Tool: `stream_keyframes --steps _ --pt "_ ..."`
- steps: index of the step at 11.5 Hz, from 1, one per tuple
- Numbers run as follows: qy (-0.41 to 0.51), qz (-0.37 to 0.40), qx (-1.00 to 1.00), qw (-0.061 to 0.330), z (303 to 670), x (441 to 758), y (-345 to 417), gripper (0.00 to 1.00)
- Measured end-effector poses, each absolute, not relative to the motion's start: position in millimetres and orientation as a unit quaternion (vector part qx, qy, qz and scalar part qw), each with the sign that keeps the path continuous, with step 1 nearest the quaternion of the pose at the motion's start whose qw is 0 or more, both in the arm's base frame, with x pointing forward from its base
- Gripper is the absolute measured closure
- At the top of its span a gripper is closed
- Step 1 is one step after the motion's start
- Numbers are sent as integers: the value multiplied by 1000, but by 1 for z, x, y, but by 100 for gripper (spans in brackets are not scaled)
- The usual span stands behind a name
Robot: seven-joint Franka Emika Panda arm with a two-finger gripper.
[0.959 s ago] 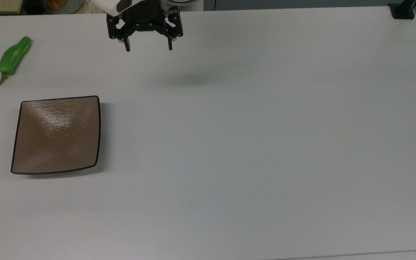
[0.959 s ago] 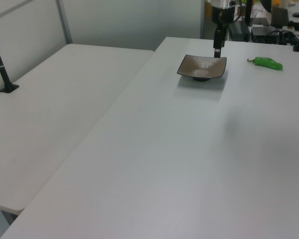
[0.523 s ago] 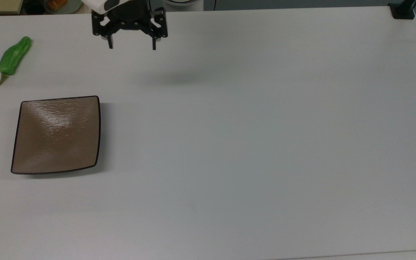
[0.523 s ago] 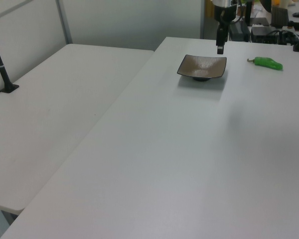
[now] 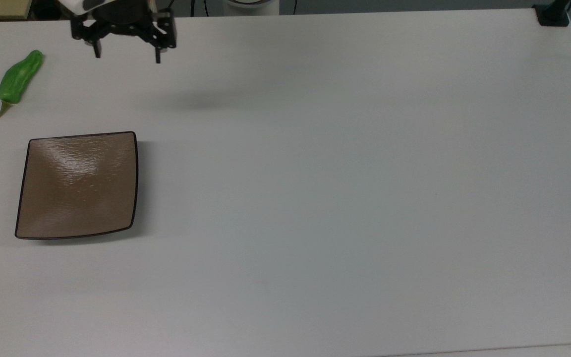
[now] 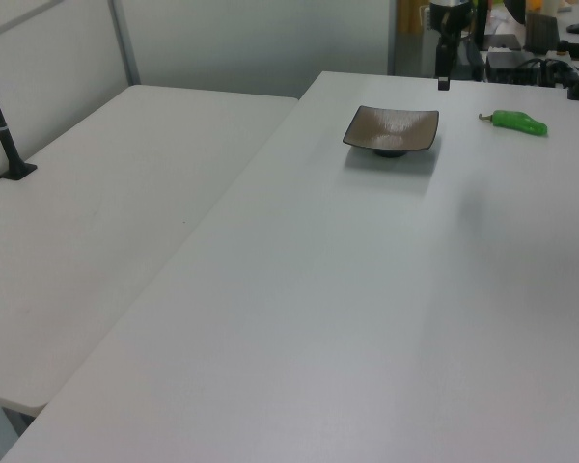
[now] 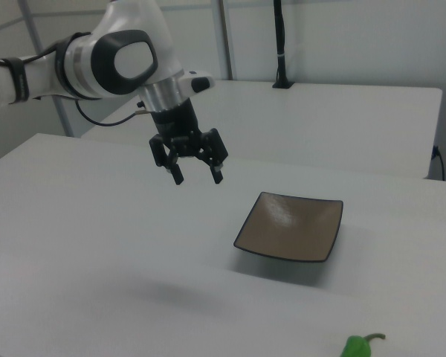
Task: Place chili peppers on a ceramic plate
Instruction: 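Move the open gripper toward the green chili pepper beside the plate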
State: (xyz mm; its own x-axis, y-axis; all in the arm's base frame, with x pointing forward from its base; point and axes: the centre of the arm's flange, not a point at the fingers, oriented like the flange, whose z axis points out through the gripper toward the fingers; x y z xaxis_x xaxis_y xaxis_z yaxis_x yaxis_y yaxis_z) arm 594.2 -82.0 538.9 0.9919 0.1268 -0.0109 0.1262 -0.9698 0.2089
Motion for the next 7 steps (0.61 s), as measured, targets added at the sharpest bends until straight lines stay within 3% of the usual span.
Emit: stream_keyframes --steps 7 --pt "-11 5 993 115 509 571 -196 0"
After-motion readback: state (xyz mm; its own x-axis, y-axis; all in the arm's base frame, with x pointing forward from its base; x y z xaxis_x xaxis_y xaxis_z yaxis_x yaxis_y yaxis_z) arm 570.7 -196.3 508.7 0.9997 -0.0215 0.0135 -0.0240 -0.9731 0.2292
